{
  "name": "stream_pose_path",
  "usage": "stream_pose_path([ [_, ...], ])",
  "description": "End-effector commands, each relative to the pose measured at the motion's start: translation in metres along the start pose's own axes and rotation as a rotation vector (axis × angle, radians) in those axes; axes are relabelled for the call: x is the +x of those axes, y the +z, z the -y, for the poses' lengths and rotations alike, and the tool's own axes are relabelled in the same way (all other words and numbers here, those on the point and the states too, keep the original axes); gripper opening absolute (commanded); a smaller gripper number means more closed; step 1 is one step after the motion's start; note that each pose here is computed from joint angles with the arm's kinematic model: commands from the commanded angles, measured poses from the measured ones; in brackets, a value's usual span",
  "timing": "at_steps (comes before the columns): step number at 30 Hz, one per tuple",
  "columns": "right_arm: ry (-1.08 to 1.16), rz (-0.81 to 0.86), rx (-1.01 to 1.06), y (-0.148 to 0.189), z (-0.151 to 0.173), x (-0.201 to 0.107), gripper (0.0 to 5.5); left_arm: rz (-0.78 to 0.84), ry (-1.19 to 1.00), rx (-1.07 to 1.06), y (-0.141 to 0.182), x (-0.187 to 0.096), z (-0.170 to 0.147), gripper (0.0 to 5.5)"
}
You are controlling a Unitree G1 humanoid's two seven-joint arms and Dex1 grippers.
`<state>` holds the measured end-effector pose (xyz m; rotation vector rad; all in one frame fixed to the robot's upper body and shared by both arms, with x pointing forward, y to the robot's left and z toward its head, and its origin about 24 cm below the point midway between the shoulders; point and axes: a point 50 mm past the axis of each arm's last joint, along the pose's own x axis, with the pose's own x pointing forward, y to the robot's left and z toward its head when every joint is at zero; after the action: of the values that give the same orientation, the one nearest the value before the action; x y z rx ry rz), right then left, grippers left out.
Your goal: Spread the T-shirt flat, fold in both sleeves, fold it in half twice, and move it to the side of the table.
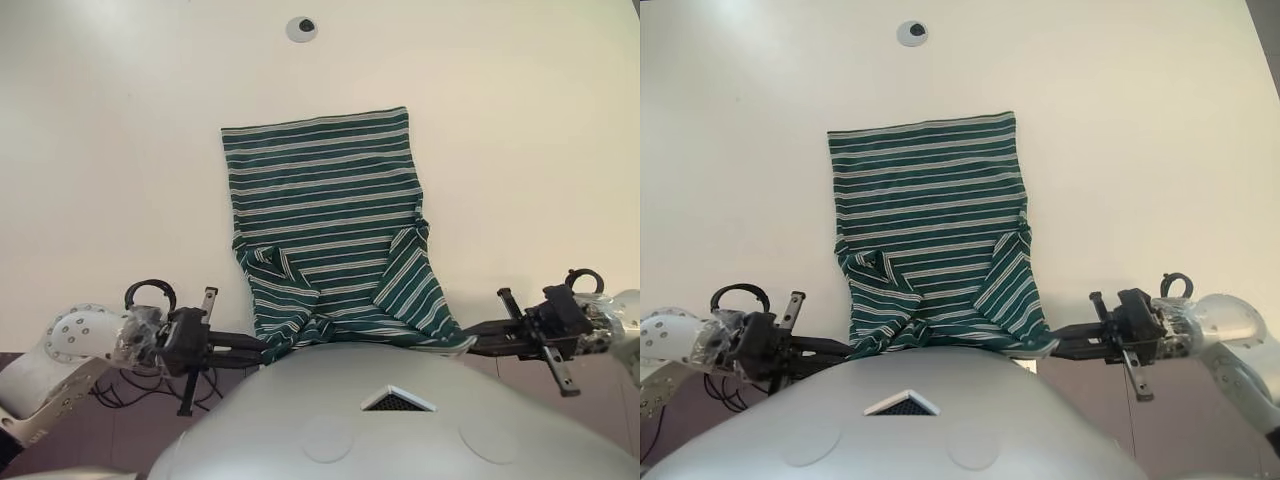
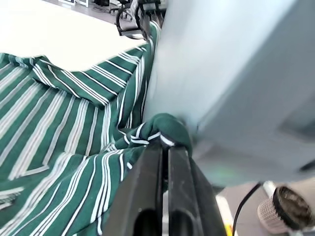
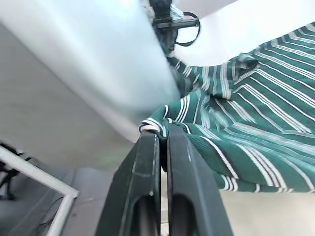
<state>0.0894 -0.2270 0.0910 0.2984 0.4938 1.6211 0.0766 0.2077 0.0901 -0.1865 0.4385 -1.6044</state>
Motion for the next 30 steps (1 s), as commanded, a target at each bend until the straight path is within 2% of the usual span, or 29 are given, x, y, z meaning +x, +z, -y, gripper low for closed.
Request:
stream_pose_path([
  [1,-0.112,0.117,-0.097,0.018,0.018,0.006,0.0,0.053,0.008,-0.012,0.007,-0.003,-0.002,0.01],
  [4,-0.236,0.157,-0.158,0.026,0.043,0.01,0.0,0.119,0.096,0.01,0.012,-0.009,-0.015,0.01],
  [8,-0.504,0.22,-0.177,0.041,0.098,0.016,0.0,0.276,0.341,0.052,0.026,-0.027,-0.062,0.01],
  [13,-0.622,0.211,-0.205,0.056,0.141,0.032,0.0,0.356,0.616,0.024,0.022,-0.047,-0.116,0.01],
  [22,-0.853,0.077,-0.266,0.068,0.212,0.043,0.0,0.115,0.841,0.014,0.007,-0.045,-0.179,0.01],
  [28,-0.959,0.094,-0.228,0.071,0.239,0.038,0.0,-0.011,0.921,-0.031,-0.001,-0.045,-0.202,0.01],
  [29,-0.967,0.099,-0.22,0.07,0.242,0.038,0.33,-0.018,0.947,-0.041,-0.001,-0.047,-0.206,0.0],
  [30,-0.973,0.102,-0.213,0.07,0.244,0.038,0.53,-0.015,0.975,-0.062,-0.002,-0.049,-0.209,0.26],
])
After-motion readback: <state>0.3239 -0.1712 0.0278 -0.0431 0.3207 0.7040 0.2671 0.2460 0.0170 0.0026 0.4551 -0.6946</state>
